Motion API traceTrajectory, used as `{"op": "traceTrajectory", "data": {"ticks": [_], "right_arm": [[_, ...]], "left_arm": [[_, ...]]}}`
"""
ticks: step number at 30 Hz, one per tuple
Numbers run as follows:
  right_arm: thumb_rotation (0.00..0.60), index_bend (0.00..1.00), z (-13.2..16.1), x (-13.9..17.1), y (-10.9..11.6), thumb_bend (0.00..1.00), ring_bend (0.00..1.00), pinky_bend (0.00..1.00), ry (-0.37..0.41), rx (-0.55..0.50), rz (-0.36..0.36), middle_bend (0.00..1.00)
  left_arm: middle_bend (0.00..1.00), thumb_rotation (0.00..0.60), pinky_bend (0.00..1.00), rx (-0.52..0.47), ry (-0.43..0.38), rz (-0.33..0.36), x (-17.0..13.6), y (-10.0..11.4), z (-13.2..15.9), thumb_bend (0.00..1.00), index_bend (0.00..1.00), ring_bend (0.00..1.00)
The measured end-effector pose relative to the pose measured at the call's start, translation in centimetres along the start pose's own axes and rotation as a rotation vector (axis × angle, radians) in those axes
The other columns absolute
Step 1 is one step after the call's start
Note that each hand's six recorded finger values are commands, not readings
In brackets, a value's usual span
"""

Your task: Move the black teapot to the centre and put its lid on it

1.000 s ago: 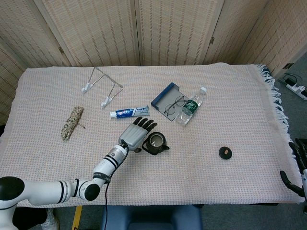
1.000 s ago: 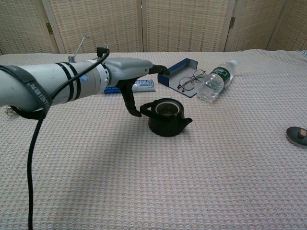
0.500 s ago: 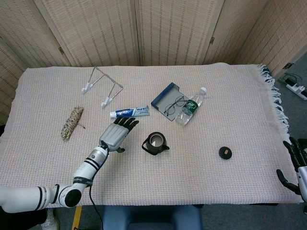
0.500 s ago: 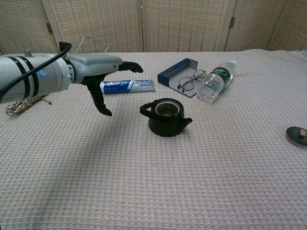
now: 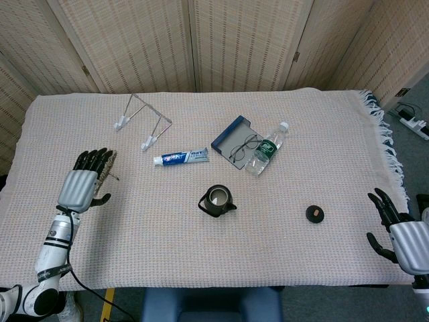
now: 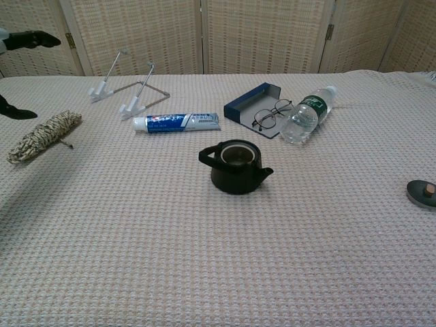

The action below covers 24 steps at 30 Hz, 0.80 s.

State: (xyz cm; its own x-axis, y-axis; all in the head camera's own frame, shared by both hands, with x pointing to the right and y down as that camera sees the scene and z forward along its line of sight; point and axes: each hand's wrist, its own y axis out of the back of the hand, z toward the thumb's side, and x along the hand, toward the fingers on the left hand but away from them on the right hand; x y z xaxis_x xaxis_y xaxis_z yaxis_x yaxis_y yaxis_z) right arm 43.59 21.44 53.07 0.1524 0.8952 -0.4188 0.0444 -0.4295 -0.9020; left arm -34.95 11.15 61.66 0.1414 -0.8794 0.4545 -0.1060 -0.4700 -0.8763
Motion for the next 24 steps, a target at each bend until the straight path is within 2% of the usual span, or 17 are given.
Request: {"op": "traceTrajectory", "data": {"ticks": [4,10,19,24], "right_arm": [[0.6,0.04,0.8,-1.0,-0.9,0.39,0.7,0.65,0.002,0.029,0.056,0.09],[0.6,0.04,2.1,-3.0,-2.2,0.39,0.75,0.71,0.003,0.065,0.129,0.1],[0.6,0.1,3.0,-5.3,-6.1,0.39,0.77,0.73,-0.024,0.08,0.254,0.15],[0.6,0.13,3.7,-6.5,-8.4,0.39,0.77,0.74,-0.012,0.087,0.321,0.16]], "left_arm": [[0.01,0.6,0.0,0.016,0.051,0.043,-2.8,0.5,-3.3,0.21,0.02,0.01],[0.02,0.6,0.0,0.04,0.092,0.074,-6.3,1.0,-6.4,0.21,0.04,0.01],[0.02,0.6,0.0,0.021,0.129,0.094,-9.6,1.7,-8.5,0.21,0.05,0.01],[0.03,0.6,0.0,0.004,0.139,0.083,-10.2,1.6,-8.9,0.21,0.05,0.01]]}}
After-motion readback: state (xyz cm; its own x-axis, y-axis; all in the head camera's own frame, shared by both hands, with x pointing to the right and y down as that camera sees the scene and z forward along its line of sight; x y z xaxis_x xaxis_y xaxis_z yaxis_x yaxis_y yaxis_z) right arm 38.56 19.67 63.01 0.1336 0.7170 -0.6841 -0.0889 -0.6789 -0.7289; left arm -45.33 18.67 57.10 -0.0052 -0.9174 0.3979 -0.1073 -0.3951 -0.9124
